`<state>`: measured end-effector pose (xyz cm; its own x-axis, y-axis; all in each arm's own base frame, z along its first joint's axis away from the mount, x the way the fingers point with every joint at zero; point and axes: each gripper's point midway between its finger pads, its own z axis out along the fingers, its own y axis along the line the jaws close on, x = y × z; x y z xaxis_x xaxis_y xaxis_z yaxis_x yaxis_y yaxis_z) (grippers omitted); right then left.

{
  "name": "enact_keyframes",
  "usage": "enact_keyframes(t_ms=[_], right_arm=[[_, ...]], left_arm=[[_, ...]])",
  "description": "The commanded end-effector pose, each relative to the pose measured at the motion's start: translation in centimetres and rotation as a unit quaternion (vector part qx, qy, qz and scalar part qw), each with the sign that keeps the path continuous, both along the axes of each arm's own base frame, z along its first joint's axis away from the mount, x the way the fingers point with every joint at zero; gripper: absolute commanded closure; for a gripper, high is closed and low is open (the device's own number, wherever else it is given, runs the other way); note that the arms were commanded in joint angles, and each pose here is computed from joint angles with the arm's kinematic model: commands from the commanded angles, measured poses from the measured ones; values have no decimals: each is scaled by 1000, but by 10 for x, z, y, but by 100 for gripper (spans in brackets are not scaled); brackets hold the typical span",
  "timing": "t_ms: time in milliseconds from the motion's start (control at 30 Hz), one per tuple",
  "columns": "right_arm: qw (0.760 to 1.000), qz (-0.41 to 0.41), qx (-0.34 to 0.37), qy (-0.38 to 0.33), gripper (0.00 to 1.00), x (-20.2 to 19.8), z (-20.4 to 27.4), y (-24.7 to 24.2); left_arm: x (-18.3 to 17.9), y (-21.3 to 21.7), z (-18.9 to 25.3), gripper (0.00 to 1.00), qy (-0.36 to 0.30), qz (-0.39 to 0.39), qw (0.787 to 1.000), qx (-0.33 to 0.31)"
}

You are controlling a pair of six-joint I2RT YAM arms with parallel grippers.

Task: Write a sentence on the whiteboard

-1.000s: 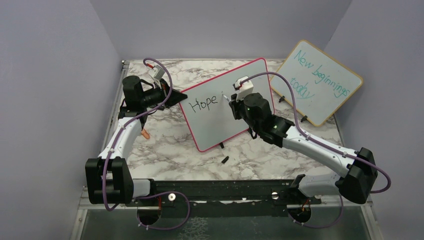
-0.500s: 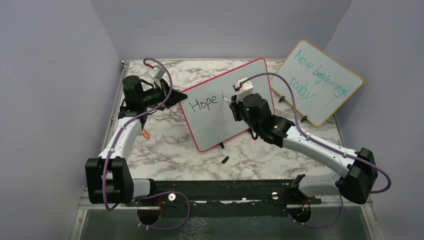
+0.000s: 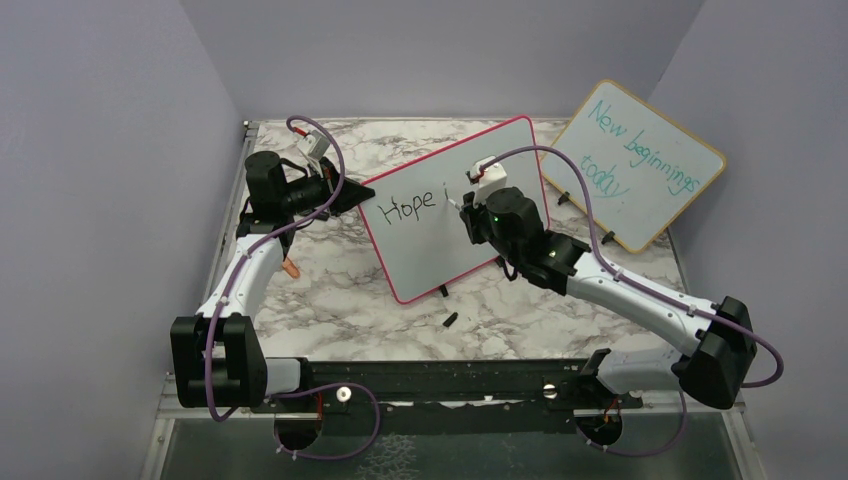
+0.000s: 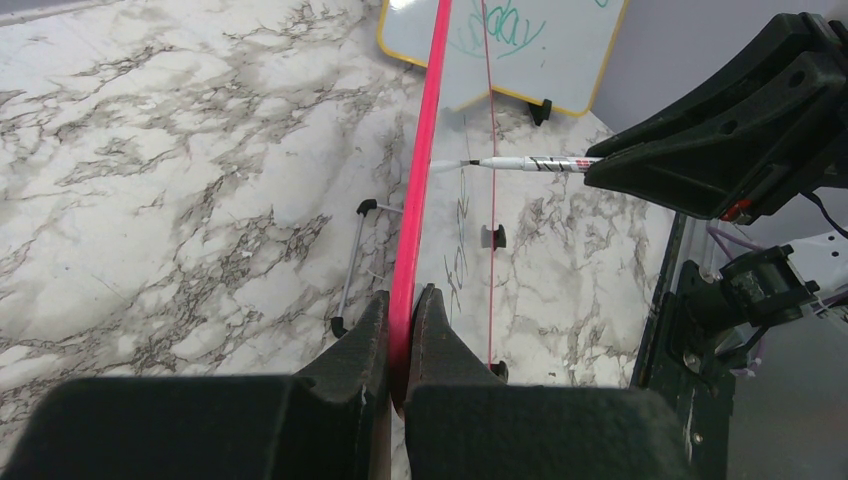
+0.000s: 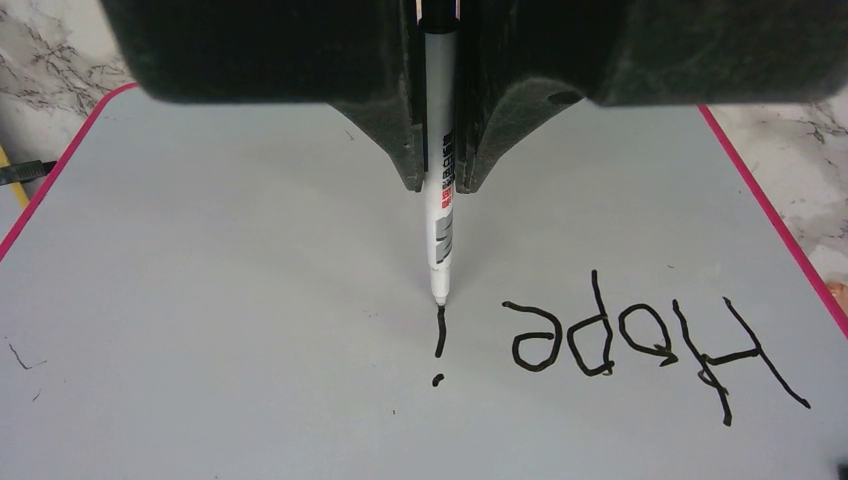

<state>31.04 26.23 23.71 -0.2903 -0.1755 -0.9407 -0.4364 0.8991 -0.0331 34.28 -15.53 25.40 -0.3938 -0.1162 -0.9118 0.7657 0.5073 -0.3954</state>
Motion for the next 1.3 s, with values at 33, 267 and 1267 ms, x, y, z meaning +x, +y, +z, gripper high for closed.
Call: enact_keyframes(t_ms=[33,267,1267], right_arm=[[1000,11,16,-3,99,-5,13,0],[999,-1,36,-39,99,-1,37,-5],[998,-34,16,-43,99,18,23,-2]], left_arm=[[1,3,-49,100,28,8,998,51],[1,3,-49,100,28,8,998,51],[1,3,-49,100,27,8,998,51]])
